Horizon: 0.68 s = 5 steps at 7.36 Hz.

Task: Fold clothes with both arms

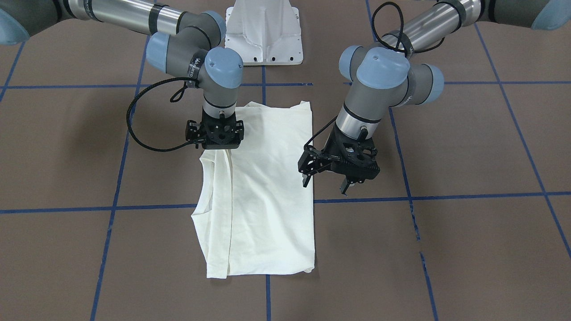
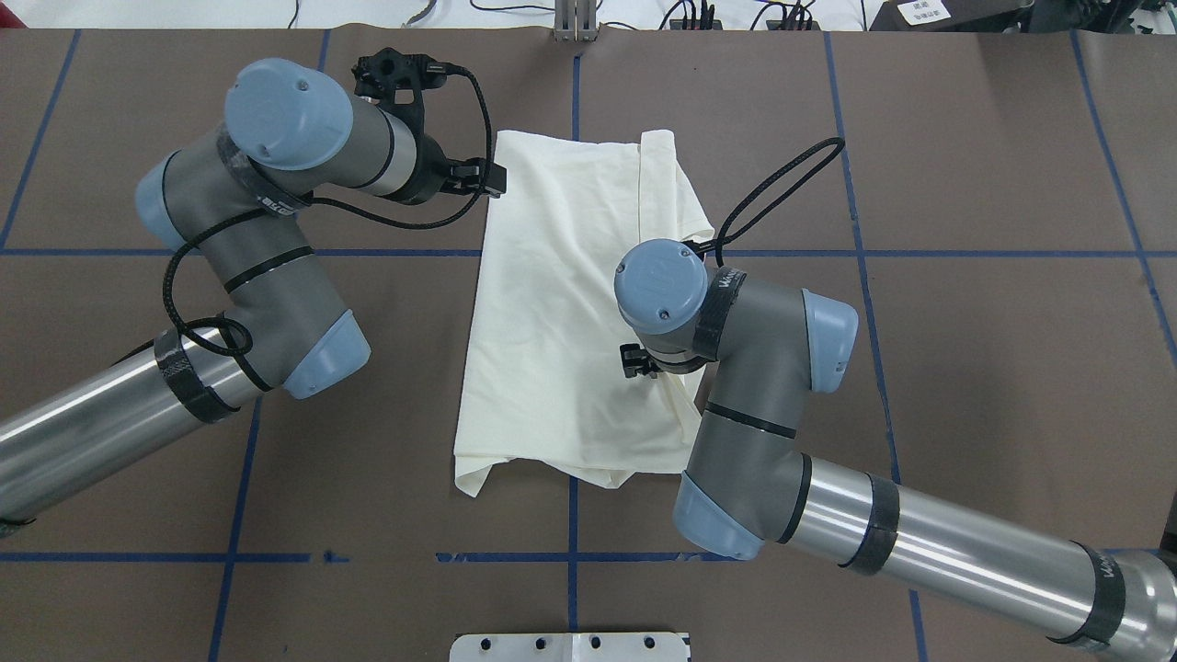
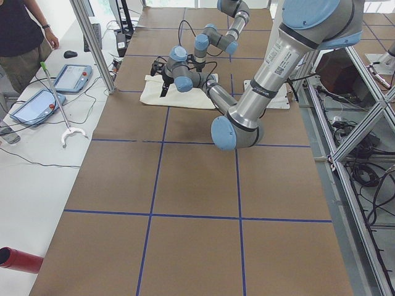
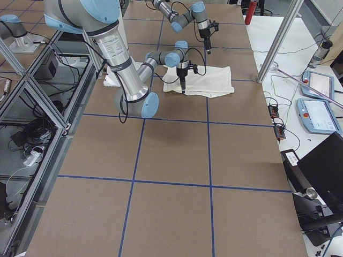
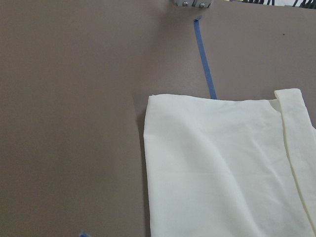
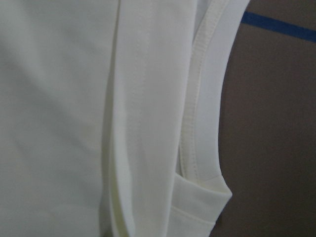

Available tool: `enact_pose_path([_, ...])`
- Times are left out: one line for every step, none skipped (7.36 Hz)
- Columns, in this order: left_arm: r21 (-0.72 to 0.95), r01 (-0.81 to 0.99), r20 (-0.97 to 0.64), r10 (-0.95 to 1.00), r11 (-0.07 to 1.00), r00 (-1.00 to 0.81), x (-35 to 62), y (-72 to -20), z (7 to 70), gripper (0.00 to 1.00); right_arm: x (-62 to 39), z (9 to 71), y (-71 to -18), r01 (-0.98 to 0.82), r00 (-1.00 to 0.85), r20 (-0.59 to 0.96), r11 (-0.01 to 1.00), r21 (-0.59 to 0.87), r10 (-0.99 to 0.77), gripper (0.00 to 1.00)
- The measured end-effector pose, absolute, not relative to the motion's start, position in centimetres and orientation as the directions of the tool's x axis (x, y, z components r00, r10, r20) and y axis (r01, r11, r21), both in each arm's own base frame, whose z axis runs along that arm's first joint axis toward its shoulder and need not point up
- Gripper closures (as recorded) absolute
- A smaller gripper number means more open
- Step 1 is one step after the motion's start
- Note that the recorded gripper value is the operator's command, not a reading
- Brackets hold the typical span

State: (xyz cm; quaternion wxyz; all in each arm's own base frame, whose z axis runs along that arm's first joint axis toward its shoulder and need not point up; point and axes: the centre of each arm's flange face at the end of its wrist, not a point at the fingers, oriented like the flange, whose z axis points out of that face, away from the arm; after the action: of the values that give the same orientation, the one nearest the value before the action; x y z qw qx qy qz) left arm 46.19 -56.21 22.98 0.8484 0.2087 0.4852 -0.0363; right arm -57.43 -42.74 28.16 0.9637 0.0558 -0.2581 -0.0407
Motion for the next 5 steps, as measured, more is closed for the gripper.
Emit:
enact_pose_path([0.318, 0.265, -0.839, 0.14, 0.91, 0.526, 46.2, -56.2, 23.0, 0.0, -57.3, 28.3, -42.9, 0.048, 0.867, 0.488, 0.991, 0.124, -0.103, 0.0])
enact_pose_path([0.318, 0.265, -0.839, 0.14, 0.91, 0.526, 46.2, -56.2, 23.0, 0.0, -57.1, 28.5, -43.0, 0.046, 0.87, 0.484, 0.992, 0.121, -0.099, 0.0])
enact_pose_path([0.317, 0.267, -0.84, 0.139, 0.91, 0.524, 46.2, -56.2, 22.8, 0.0, -56.7, 28.9, -43.5, 0.041, 0.875, 0.476, 0.993, 0.115, -0.091, 0.0])
enact_pose_path([0.315, 0.269, -0.842, 0.137, 0.91, 0.522, 46.2, -56.2, 22.7, 0.0, -55.9, 29.2, -44.2, 0.031, 0.879, 0.47, 0.994, 0.105, -0.077, 0.0])
enact_pose_path([0.314, 0.27, -0.843, 0.136, 0.91, 0.52, 46.2, -56.2, 22.5, 0.0, -54.9, 29.7, -44.9, 0.02, 0.883, 0.465, 0.995, 0.093, -0.062, 0.0])
